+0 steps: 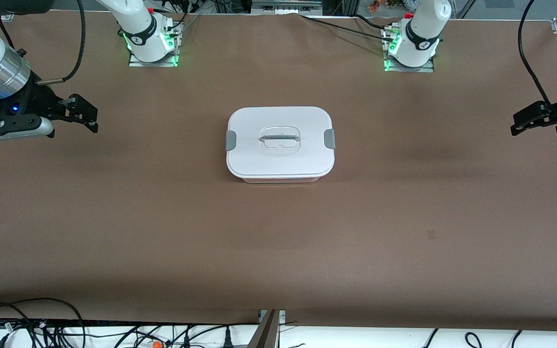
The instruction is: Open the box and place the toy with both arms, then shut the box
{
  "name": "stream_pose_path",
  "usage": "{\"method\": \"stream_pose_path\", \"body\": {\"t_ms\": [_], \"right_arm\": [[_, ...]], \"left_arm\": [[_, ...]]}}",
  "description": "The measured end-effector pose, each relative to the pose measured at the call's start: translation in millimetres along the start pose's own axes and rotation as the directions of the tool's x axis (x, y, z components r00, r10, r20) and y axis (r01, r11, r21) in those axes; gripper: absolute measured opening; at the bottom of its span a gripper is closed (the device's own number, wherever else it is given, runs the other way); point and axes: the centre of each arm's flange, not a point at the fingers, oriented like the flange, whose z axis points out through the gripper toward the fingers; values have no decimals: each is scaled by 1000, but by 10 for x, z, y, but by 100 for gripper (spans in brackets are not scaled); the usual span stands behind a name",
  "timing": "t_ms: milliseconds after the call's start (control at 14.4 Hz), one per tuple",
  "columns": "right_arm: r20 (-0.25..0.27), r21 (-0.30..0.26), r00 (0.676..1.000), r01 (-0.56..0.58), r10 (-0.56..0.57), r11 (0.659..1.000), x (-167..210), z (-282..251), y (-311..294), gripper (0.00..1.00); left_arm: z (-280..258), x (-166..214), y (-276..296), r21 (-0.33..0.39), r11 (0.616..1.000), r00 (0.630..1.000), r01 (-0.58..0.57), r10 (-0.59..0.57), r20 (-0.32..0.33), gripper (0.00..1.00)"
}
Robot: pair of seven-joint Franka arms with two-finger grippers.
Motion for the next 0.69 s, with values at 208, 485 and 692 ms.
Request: {"method": "stream_pose_path", "body": {"t_ms": [208,485,692], "right_arm": [[18,-1,1000,0,0,1000,-20,16,1,100],[14,-1,1000,0,0,1000,-20,-6,1,100],[11,-3,1000,0,0,1000,-18,-15,2,100]], "left_arm": [[88,46,-39,0,1000,1000,7,-7,15,100],[157,82,-39,0,1000,1000,7,-7,27,100],[172,92,-36,0,1000,1000,6,-6,29,100]]}}
